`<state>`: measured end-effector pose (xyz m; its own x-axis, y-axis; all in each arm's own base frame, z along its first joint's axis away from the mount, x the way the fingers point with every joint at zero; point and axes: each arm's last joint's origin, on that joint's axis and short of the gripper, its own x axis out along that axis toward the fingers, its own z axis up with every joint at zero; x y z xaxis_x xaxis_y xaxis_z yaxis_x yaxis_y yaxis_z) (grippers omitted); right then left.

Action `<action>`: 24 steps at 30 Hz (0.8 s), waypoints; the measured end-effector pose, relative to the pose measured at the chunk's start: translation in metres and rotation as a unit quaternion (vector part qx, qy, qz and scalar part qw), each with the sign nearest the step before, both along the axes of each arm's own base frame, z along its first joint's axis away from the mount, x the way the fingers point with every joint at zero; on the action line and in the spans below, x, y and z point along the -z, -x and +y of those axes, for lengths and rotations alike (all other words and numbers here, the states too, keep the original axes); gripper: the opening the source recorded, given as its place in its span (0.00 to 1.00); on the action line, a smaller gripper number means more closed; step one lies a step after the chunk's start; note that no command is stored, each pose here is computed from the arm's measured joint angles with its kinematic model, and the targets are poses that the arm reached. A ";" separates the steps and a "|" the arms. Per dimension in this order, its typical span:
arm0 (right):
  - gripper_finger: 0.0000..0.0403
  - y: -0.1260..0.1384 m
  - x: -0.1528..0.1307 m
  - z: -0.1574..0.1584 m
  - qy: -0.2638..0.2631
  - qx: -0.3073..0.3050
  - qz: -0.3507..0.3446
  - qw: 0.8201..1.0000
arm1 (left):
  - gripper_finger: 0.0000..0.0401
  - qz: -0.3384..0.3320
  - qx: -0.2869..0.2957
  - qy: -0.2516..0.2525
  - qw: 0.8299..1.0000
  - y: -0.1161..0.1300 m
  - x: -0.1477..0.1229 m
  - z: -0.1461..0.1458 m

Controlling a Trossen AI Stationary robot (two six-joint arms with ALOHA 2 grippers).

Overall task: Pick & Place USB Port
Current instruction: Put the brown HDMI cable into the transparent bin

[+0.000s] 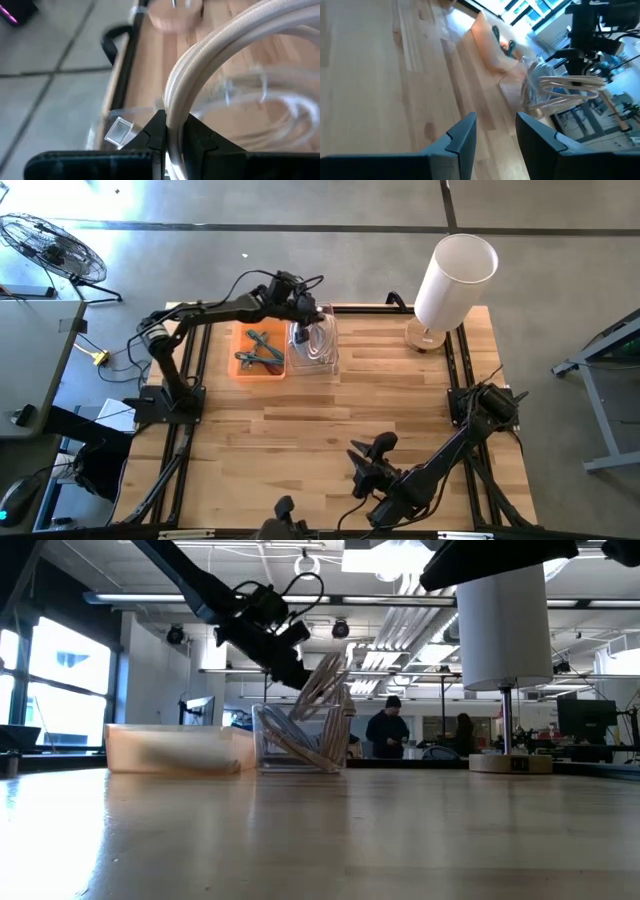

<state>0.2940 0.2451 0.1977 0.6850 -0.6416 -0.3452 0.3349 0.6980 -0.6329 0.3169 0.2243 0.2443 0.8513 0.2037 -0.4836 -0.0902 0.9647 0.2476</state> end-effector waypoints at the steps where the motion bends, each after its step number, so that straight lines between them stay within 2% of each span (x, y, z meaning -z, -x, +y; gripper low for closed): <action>1: 0.32 0.000 0.000 0.000 -0.005 0.000 0.002 1.000 | 0.07 0.006 0.000 0.005 1.000 -0.001 0.006 0.001; 5: 0.32 0.001 0.001 0.000 -0.027 0.004 0.006 1.000 | 0.10 0.008 0.001 0.008 1.000 -0.007 0.016 0.005; 12: 0.32 0.001 0.002 0.000 -0.052 0.008 0.010 0.999 | 0.39 0.002 0.005 0.020 1.000 -0.007 0.016 0.004; 17: 0.32 0.001 0.002 0.000 -0.055 0.009 0.010 0.998 | 0.55 -0.002 0.010 0.027 1.000 -0.005 0.010 0.002; 20: 0.32 0.002 0.002 0.000 -0.052 0.009 0.010 0.999 | 0.61 -0.016 0.036 0.032 0.999 -0.006 0.006 -0.002; 24: 0.32 0.004 -0.005 -0.003 -0.046 0.009 0.012 0.999 | 0.62 -0.036 0.086 0.046 0.995 -0.005 -0.002 -0.009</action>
<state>0.2900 0.2419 0.2026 0.6639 -0.6189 -0.4198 0.3336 0.7475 -0.5745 0.3220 0.2152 0.2465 0.9031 0.0093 -0.4293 0.0639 0.9857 0.1559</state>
